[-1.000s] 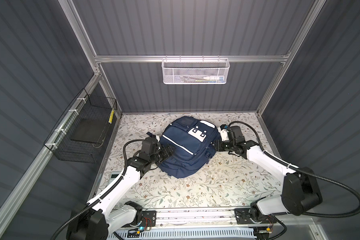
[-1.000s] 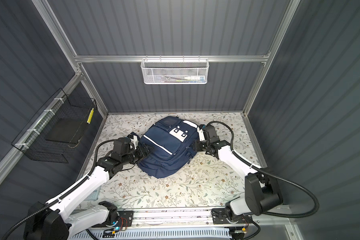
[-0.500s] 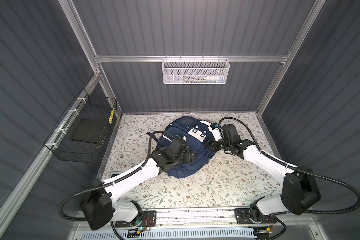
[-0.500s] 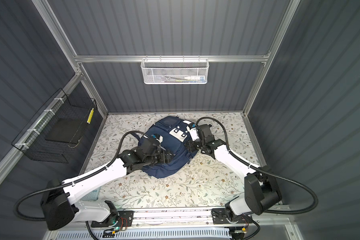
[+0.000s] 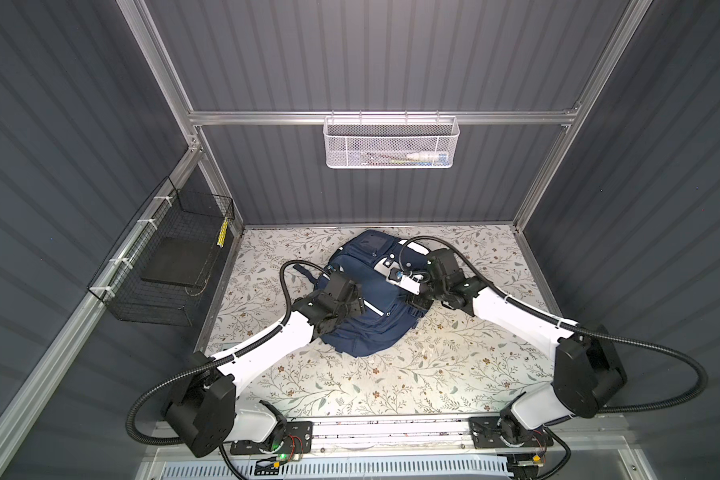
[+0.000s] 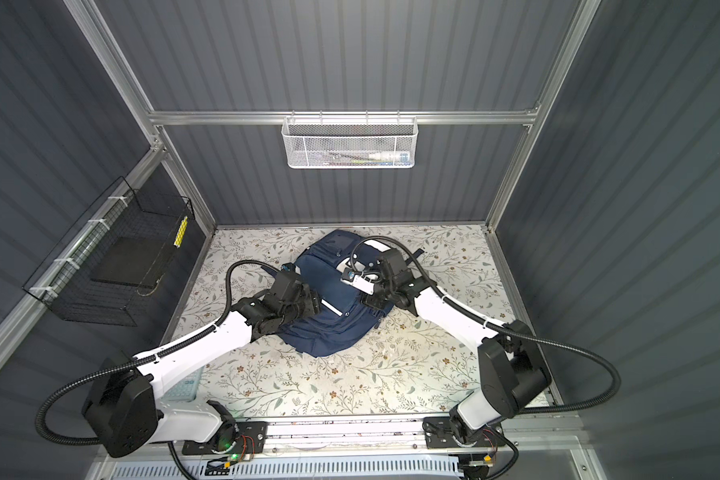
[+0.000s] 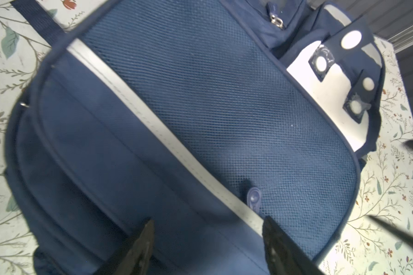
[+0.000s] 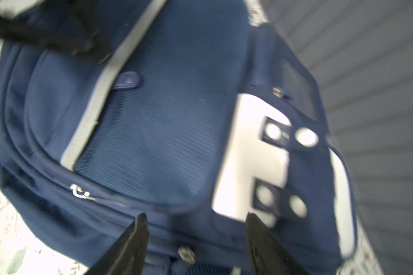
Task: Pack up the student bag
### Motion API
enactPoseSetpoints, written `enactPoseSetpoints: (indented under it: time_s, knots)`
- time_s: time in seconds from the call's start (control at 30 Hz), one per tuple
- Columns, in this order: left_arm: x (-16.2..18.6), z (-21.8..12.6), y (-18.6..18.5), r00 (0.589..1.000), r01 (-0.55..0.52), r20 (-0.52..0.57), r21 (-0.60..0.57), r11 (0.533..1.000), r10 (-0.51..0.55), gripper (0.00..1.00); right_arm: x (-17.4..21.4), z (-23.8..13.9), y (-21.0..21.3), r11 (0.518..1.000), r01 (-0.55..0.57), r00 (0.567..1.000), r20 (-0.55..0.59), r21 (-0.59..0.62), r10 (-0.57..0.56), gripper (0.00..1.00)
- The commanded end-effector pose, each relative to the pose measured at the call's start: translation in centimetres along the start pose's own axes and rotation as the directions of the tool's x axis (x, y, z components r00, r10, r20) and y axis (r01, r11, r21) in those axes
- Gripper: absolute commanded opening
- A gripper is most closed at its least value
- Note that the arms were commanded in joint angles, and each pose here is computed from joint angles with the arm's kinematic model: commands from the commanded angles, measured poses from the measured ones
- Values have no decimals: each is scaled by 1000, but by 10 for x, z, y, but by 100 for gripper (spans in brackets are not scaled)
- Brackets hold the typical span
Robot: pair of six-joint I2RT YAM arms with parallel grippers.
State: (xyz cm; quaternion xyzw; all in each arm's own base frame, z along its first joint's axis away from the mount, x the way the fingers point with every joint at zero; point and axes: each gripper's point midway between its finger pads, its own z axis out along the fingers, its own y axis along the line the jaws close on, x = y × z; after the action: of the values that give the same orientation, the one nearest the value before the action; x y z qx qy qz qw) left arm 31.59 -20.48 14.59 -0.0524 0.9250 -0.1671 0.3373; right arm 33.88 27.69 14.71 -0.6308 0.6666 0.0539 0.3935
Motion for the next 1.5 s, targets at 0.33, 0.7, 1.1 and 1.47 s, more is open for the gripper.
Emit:
enactPoseSetpoints:
  time_s: [0.33, 0.7, 1.1, 1.47]
  knots:
    - [10, -11, 31, 998, 52, -48, 38, 998, -50, 70, 12, 36, 7, 924, 381, 920, -100, 11, -378, 52]
    - [3, 24, 27, 995, 94, -22, 54, 994, -93, 84, 37, 11, -18, 951, 300, 946, -154, 73, -286, 64]
    - [-53, 25, 45, 991, 116, 53, 66, 991, -120, 37, 8, 38, 11, 906, 420, 906, -73, 50, -417, 59]
    - [-111, -3, 70, 989, 50, 134, 51, 997, -56, 37, -38, 46, 27, 950, 301, 954, 48, -84, -297, 0]
